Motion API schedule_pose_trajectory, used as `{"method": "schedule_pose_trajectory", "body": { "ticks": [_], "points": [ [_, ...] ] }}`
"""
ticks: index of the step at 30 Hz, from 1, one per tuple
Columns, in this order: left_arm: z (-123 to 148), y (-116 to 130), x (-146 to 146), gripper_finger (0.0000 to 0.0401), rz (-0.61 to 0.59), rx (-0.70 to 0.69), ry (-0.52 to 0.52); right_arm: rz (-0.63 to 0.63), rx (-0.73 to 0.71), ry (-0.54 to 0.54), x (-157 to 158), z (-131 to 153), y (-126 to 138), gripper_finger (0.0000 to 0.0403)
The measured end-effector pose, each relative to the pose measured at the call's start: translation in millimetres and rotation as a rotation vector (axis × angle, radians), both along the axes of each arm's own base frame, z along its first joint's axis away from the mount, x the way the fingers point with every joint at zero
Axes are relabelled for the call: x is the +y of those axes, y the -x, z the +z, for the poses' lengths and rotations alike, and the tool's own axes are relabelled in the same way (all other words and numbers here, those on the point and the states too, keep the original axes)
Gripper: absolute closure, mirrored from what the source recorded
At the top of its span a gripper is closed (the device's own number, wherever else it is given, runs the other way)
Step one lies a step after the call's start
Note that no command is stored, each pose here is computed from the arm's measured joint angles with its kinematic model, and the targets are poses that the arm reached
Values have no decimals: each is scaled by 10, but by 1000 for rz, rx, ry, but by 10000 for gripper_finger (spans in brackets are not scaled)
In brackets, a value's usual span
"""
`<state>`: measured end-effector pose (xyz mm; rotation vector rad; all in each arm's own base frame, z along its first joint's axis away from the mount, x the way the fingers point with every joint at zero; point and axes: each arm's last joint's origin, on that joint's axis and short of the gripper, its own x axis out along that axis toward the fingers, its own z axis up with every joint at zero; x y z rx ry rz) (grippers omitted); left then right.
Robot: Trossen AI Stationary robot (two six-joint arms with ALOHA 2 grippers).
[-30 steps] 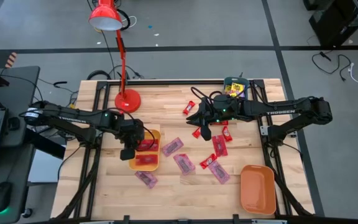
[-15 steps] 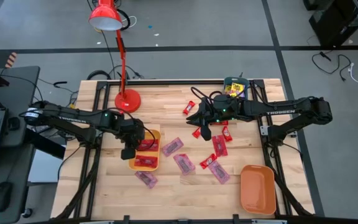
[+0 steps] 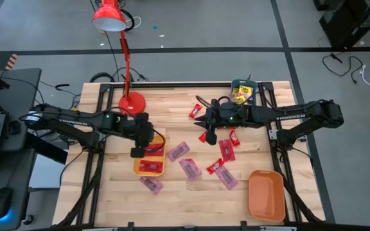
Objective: Sort candy
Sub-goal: Put the red candy pack into the yellow bin
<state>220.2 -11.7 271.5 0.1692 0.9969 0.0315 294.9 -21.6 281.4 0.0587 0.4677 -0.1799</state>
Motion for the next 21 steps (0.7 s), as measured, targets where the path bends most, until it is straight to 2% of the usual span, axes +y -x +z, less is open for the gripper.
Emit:
{"method": "schedule_pose_trajectory", "body": {
  "ticks": [4,10,21],
  "points": [
    [66,-87,9,288,-65,-100,-108,-43,65,54,91,-49,26,340],
    [131,-122,8,288,-150,-184,-179,-23,127,51,238,-103,60,340],
    [-2,50,79,288,-113,-380,-181,-22,202,33,357,-291,-22,341]
  ]
}}
